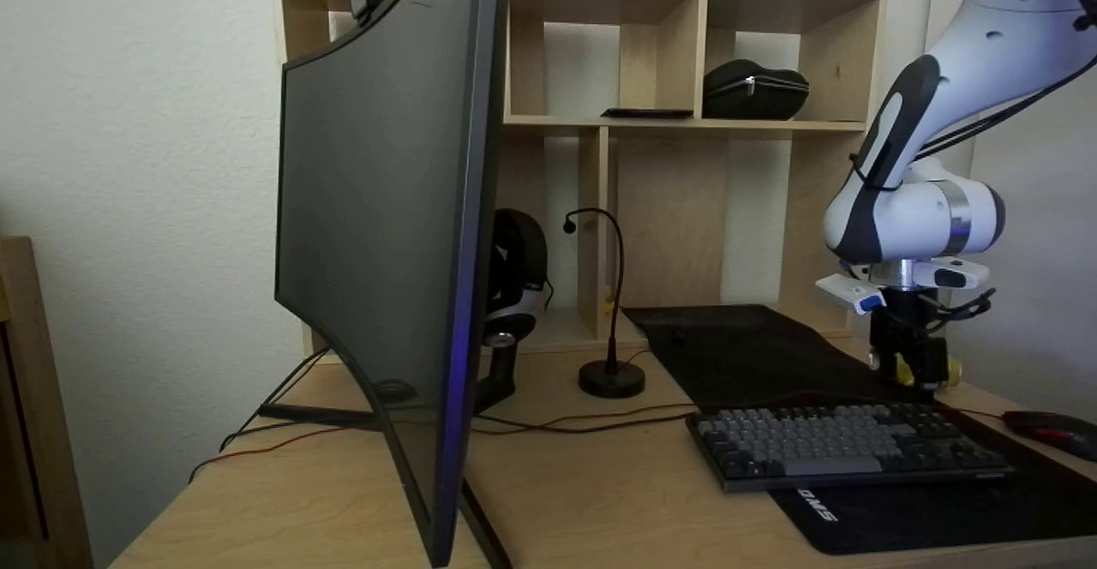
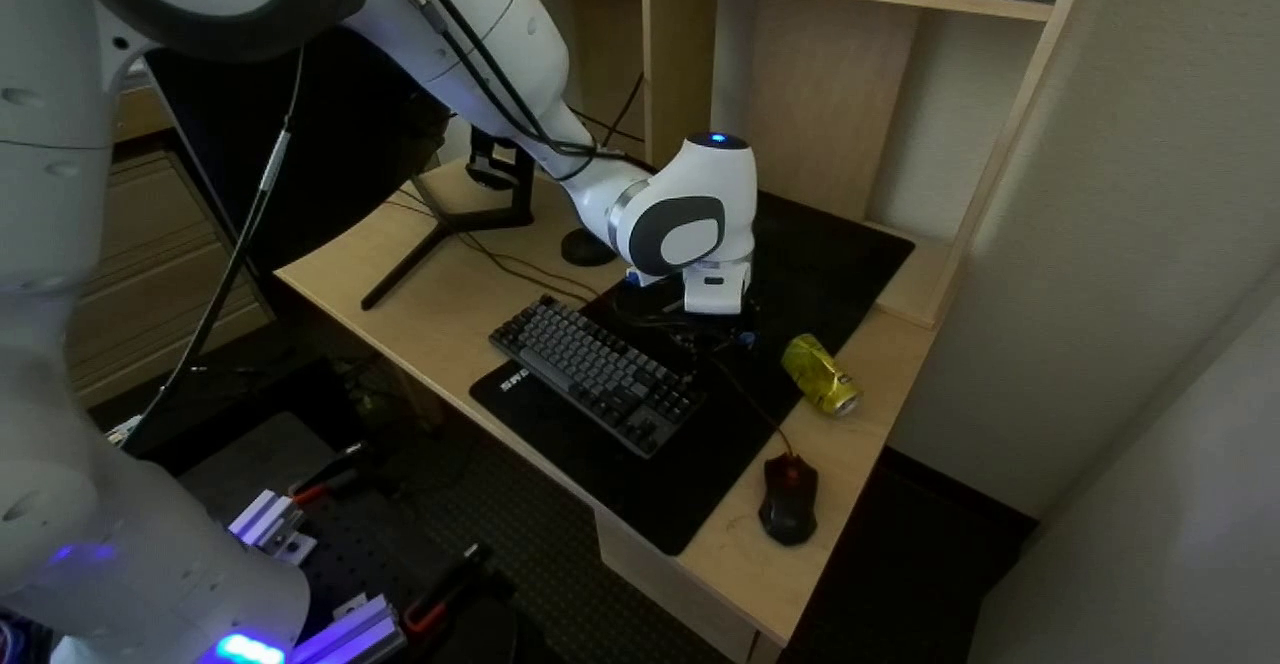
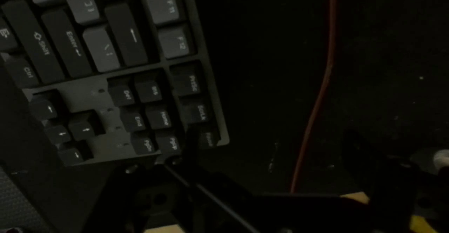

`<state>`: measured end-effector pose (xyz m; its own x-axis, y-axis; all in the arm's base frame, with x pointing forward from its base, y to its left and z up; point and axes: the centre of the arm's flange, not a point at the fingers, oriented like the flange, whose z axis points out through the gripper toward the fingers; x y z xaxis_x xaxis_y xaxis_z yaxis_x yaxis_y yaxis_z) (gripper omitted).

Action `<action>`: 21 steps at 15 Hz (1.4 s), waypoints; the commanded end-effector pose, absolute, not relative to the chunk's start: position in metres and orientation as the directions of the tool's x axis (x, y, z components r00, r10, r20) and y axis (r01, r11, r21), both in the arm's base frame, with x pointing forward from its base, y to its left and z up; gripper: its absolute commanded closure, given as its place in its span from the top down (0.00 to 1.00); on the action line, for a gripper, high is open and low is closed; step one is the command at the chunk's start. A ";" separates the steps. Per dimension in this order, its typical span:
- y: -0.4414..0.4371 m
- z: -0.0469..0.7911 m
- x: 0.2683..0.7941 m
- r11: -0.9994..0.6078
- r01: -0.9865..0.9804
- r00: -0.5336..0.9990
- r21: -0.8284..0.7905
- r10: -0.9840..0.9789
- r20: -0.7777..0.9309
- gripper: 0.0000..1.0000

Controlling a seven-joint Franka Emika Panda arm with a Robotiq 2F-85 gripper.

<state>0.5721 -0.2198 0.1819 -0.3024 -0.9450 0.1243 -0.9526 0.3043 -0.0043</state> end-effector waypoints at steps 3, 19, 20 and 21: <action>-0.220 0.182 0.573 0.342 -0.940 -0.340 -0.009 -0.932 0.128 1.00; -0.222 0.183 0.572 0.373 -0.928 -0.372 -0.015 -0.919 0.129 1.00; -0.224 0.171 0.571 0.391 -0.920 -0.393 -0.044 -0.910 0.136 1.00; -0.227 0.161 0.573 0.406 -0.911 -0.412 -0.071 -0.902 0.129 1.00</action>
<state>0.5720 -0.2224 0.1825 -0.3752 -0.9178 0.1297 -0.9265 0.3756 -0.0219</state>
